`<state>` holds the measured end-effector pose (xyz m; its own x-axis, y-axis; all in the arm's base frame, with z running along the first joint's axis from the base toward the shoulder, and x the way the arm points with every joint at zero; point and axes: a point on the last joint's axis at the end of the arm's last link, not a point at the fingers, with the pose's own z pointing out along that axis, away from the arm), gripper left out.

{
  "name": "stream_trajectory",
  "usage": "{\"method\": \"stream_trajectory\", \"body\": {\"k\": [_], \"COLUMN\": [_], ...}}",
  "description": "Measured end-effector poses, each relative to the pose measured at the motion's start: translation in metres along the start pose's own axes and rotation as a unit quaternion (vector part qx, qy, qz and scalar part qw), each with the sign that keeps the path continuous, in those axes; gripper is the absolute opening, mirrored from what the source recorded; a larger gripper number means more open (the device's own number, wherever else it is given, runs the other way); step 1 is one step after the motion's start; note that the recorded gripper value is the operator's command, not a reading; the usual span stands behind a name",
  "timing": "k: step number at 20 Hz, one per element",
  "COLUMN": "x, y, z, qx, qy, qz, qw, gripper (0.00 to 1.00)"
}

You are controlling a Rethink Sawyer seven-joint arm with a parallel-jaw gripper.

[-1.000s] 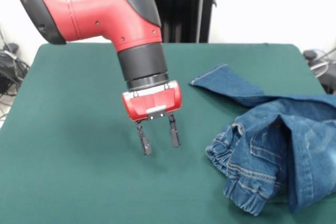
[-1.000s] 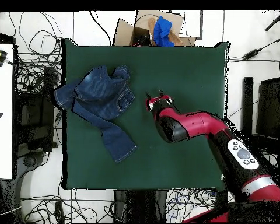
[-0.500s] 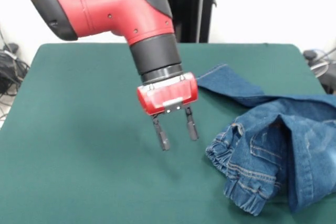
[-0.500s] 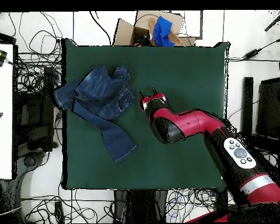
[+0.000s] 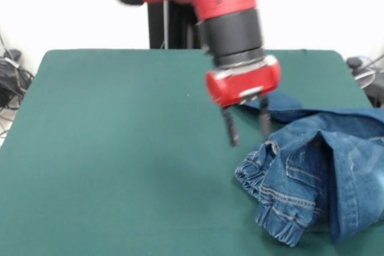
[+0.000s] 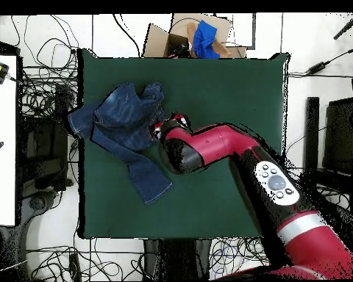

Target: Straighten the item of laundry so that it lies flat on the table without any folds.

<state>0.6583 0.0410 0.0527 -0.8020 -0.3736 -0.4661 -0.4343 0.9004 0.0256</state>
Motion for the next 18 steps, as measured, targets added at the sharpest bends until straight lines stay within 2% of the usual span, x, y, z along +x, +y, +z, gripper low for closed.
{"method": "stream_trajectory", "body": {"k": [4, 7, 12, 18], "x": [-0.035, -0.045, -0.058, -0.056], "y": [0.038, 0.047, 0.046, 0.043], "z": [-0.024, -0.032, -0.044, -0.044], "qx": [0.004, 0.006, 0.016, 0.018], "qy": [0.05, 0.059, 0.054, 0.057], "qz": [-0.023, -0.028, -0.029, -0.026], "qw": [0.9985, 0.9979, 0.998, 0.9979], "gripper": [1.0, 1.0, 1.0, 1.0]}}
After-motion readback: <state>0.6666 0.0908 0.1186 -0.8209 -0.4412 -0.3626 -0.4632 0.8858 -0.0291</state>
